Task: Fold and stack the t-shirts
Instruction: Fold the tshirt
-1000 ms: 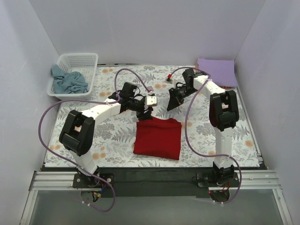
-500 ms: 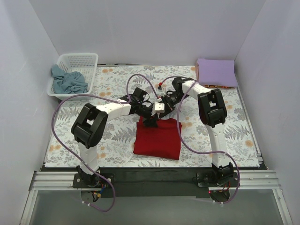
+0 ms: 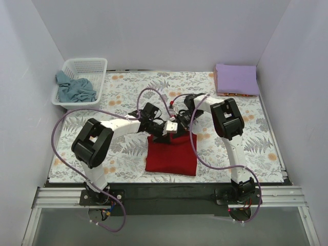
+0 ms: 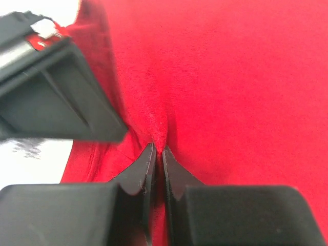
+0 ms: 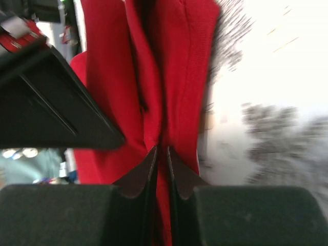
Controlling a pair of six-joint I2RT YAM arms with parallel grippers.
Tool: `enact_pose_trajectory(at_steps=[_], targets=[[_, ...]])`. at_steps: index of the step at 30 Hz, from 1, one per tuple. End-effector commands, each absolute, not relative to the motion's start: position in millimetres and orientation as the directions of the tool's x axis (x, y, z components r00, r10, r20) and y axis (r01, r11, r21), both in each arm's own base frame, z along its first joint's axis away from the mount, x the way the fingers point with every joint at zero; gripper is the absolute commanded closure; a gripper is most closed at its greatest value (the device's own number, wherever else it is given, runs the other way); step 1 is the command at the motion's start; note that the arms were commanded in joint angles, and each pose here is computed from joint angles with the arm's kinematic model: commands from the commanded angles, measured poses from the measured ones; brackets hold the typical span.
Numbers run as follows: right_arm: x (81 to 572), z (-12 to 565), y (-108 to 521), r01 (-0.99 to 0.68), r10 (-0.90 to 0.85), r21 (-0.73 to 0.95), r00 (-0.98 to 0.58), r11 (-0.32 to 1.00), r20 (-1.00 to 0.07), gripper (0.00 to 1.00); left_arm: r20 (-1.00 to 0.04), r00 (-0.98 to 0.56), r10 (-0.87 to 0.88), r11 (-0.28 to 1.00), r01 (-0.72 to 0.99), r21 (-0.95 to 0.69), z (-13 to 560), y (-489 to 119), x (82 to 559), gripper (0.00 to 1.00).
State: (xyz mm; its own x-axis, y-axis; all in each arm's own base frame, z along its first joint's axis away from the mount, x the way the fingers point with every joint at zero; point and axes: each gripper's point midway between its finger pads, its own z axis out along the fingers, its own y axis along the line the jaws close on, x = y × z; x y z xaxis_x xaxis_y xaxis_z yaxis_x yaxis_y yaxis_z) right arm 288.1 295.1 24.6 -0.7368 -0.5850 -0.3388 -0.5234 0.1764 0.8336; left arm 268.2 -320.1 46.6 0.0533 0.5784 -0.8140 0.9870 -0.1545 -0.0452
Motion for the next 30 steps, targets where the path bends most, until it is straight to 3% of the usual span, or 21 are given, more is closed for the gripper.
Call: enact_pose_trajectory(at_steps=[1,5,10,15,21,30], targets=[[276.2,45.3,293.1,-0.566,-0.597,0.814,-0.701,0.131,-0.39,0.82,-0.836,0.256,0.486,-0.225,0.961,0.163,90.0,-322.5,252.1,1.0],[285.2,68.2,294.4,-0.644,-0.608,0.76,-0.637,0.082,-0.474,0.82,-0.818,0.303,0.488,-0.254,0.946,0.199,80.7,-316.2,232.8,1.0],[276.7,77.8,298.3,-0.683,-0.649,0.729,-0.574,0.042,-0.5,0.81,-0.806,0.334,0.489,-0.272,0.936,0.223,71.7,-314.4,225.9,1.0],[248.3,54.2,303.5,-0.645,-0.705,0.764,-0.544,0.004,-0.456,0.84,-0.786,0.356,0.506,-0.212,0.934,0.286,74.8,-317.2,239.4,1.0],[249.2,15.7,302.0,-0.602,-0.736,0.798,-0.551,0.025,-0.393,0.88,-0.758,0.46,0.463,-0.124,0.88,0.459,93.1,-314.3,248.8,1.0],[235.1,2.7,293.2,-0.568,-0.761,0.822,-0.52,-0.03,-0.388,0.88,-0.722,0.553,0.417,-0.033,0.803,0.595,124.9,-319.5,268.6,1.0]])
